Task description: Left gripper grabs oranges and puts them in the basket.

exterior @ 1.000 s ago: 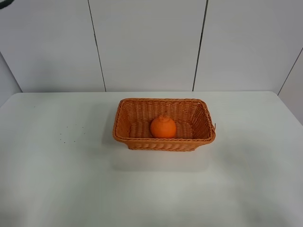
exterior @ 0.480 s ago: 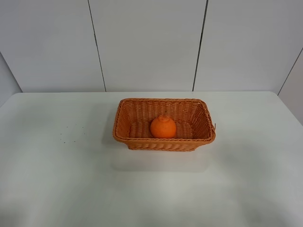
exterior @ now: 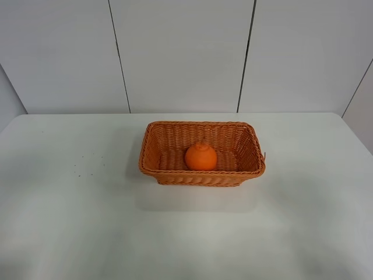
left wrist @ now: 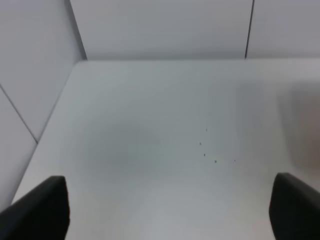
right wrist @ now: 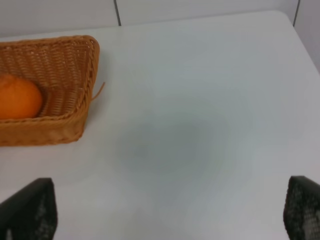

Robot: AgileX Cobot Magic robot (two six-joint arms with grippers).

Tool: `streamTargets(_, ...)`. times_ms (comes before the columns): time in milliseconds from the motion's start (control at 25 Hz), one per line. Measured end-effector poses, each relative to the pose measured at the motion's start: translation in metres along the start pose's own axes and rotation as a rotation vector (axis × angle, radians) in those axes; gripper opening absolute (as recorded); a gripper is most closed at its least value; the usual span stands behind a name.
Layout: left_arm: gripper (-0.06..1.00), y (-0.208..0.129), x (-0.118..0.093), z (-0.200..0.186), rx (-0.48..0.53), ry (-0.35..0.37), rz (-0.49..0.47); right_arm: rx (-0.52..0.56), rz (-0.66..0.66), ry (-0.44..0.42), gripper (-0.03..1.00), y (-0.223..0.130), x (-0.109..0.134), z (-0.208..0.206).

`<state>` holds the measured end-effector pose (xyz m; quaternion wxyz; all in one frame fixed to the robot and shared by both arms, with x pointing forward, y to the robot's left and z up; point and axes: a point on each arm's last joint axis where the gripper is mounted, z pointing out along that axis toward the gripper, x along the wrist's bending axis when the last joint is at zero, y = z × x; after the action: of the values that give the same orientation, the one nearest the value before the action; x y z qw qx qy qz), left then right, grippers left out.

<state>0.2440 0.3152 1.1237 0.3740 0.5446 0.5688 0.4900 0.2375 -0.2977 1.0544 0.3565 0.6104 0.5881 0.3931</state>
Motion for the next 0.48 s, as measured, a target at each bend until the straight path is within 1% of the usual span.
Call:
streamTargets(120, 0.9, -0.006, 0.002, -0.012, -0.027, 0.006, -0.009, 0.0, 0.0, 0.0, 0.69, 0.0, 0.0, 0.0)
streamTargets(160, 0.9, -0.009, 0.002, -0.015, -0.022, 0.007, -0.012, 0.0, 0.0, 0.0, 0.69, 0.0, 0.0, 0.0)
streamTargets(320, 0.9, -0.017, 0.0, -0.016, 0.041, -0.015, -0.03, 0.0, 0.0, 0.0, 0.69, 0.0, 0.0, 0.0)
streamTargets(480, 0.89, -0.031, -0.006, -0.005, 0.117, -0.052, -0.046, 0.0, 0.0, 0.0, 0.69, 0.0, 0.0, 0.0)
